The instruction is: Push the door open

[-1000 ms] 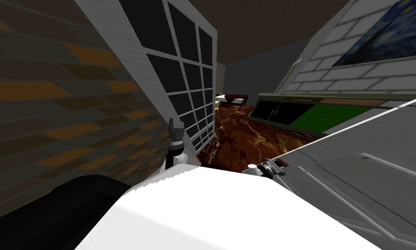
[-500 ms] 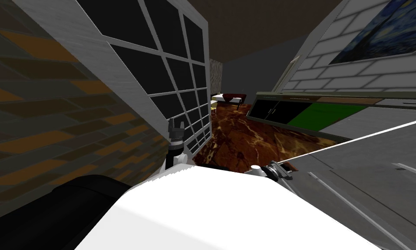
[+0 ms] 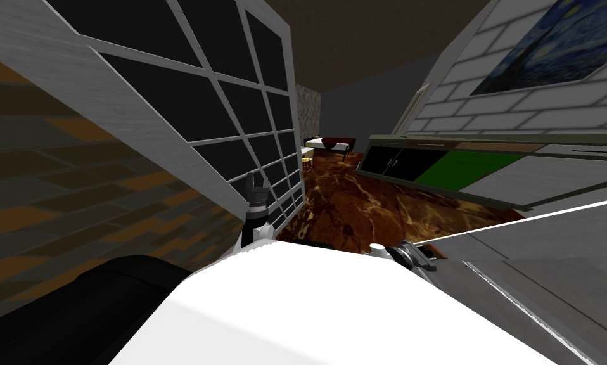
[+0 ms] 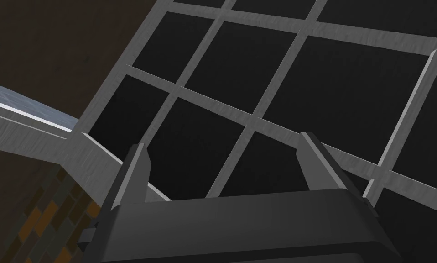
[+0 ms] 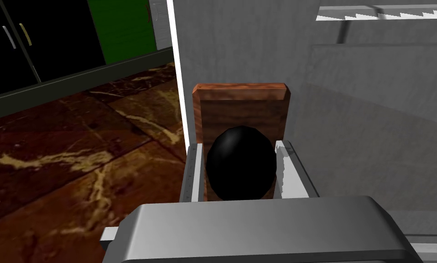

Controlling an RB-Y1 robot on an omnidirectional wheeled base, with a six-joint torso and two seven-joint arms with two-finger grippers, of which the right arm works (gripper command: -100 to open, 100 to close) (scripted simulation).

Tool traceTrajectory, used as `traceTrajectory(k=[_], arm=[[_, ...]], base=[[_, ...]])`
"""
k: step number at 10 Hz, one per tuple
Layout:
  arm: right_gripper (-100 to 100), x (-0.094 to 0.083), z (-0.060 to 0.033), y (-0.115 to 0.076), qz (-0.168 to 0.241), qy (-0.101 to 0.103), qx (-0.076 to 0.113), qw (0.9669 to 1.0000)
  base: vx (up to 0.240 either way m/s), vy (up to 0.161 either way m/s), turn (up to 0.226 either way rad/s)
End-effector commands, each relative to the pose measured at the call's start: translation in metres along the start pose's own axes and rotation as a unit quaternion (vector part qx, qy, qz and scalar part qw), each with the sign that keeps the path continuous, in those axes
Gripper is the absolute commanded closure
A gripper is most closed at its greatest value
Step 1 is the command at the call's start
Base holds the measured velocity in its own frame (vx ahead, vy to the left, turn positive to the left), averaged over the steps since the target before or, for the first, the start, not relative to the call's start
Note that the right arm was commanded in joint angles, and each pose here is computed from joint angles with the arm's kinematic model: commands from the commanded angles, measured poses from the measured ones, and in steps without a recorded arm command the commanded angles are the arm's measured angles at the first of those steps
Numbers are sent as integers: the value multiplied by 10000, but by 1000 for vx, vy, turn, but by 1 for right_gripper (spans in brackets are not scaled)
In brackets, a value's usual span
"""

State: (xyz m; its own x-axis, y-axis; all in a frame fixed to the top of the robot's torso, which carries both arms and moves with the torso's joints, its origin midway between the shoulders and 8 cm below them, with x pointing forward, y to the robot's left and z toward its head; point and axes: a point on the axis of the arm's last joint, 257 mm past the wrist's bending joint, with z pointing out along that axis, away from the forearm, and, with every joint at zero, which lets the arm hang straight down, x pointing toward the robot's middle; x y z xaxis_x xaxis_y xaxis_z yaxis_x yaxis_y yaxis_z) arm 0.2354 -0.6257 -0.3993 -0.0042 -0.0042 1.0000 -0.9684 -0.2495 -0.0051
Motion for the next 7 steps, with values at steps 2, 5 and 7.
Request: traceTrajectory(k=[2,5,7], arm=[[100,-84,14,267,-170,-86,-222,9996],[100,-337,-190,168,152,-467,-360,9981],[100,-198,-49,181,75,-256,-219,9994]], base=[[125,-69,-40],[1,-16,-20],[0,6,36]])
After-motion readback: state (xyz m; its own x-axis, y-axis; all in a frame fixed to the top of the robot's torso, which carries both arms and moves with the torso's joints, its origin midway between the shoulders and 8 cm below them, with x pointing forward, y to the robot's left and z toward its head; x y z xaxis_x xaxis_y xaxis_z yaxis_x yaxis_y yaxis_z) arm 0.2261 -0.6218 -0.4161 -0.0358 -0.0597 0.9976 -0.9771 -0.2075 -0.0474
